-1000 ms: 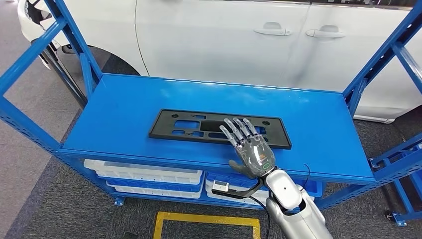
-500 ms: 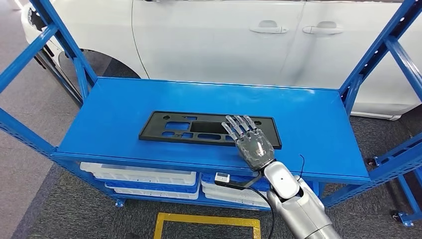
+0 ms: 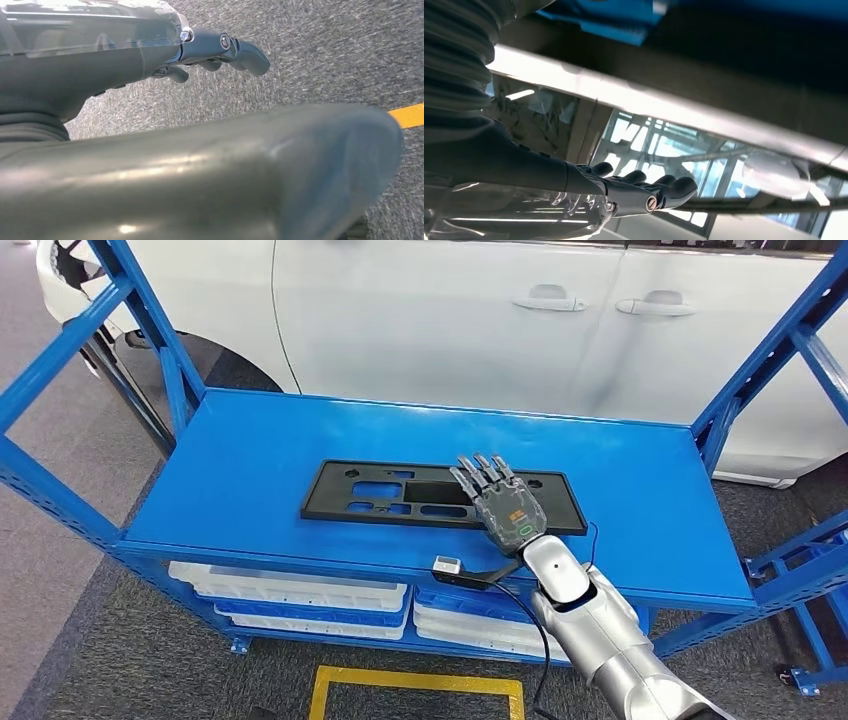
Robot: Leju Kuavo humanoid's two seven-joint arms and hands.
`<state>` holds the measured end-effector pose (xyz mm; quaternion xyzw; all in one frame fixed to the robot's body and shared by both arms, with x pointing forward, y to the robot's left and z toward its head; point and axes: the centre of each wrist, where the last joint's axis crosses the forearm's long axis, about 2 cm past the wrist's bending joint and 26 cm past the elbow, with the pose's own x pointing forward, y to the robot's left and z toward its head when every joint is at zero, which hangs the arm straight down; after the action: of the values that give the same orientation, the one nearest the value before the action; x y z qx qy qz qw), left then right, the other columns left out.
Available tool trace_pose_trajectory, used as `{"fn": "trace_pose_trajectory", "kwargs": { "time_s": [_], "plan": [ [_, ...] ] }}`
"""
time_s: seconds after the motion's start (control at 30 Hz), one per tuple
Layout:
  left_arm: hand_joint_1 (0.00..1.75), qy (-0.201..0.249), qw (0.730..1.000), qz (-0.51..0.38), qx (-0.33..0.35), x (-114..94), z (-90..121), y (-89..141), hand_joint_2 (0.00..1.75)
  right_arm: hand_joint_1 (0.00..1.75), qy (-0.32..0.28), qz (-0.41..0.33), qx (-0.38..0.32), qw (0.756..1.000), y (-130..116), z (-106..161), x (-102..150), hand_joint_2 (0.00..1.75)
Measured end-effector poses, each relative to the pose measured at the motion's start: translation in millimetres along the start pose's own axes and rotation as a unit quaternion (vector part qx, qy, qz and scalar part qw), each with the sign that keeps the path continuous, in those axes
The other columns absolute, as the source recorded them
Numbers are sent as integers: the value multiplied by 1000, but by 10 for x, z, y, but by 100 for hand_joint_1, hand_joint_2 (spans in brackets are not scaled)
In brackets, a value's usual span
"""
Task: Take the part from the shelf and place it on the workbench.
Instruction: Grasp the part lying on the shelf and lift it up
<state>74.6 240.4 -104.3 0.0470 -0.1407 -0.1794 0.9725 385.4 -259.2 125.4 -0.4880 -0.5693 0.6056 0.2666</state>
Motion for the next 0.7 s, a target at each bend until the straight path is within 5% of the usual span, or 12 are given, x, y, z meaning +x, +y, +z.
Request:
{"fn": "trace_pose_trajectory", "kwargs": {
  "time_s": [0.7],
  "plan": [
    [0, 3, 1000, 4, 4, -37, 5, -11, 0, 0, 12, 4, 17, 1000, 32, -165, -82, 175]
  ]
}}
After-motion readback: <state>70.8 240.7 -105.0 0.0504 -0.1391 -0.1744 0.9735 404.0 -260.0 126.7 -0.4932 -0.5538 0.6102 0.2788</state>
